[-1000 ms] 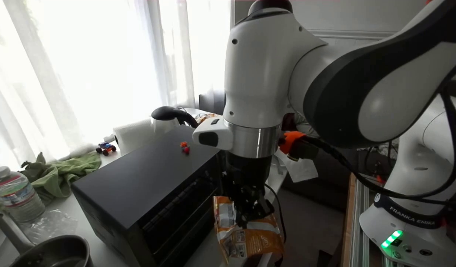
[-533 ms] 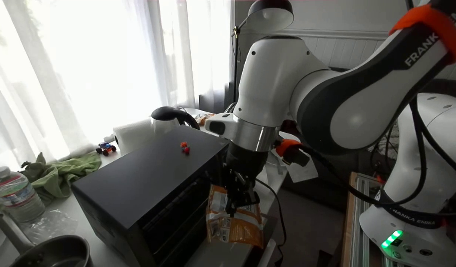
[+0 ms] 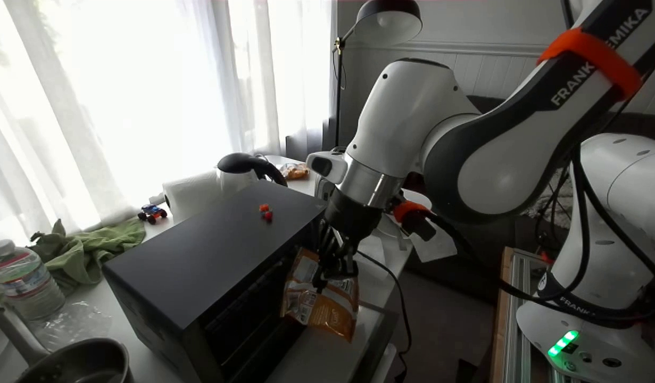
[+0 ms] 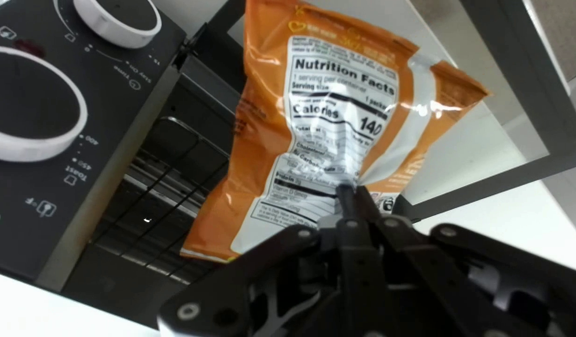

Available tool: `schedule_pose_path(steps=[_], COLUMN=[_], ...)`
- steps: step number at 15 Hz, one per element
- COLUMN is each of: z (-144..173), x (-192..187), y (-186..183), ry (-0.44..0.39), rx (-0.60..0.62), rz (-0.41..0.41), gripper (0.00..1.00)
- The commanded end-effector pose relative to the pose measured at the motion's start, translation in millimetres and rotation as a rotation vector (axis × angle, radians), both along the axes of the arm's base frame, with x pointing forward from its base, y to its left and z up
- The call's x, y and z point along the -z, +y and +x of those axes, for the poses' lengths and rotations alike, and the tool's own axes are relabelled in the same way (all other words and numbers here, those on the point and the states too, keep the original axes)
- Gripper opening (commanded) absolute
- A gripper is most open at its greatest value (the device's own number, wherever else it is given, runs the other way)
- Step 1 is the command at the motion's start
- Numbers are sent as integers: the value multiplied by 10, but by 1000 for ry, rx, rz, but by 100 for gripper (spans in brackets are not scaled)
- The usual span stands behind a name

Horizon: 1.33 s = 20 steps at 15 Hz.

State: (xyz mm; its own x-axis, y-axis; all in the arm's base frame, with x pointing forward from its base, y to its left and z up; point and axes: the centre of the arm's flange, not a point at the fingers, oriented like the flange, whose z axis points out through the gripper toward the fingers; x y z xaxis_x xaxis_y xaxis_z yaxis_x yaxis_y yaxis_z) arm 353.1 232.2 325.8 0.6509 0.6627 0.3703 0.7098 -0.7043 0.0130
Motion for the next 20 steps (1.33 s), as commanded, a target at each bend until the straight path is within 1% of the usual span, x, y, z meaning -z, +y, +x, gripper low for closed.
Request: schedule_pose_path(steps=[1, 4, 5, 8, 15, 20], z=[-18, 41, 61, 81, 123, 217], x=[-22, -29, -15, 21, 106, 143], y=[-86, -92, -96, -100, -192, -286], ry=[-38, -36, -29, -5, 27, 43], rx=[56, 100, 120, 166, 253, 282], rz=[61, 103, 134, 181, 244, 256], gripper=[0, 0, 0, 0, 0, 0])
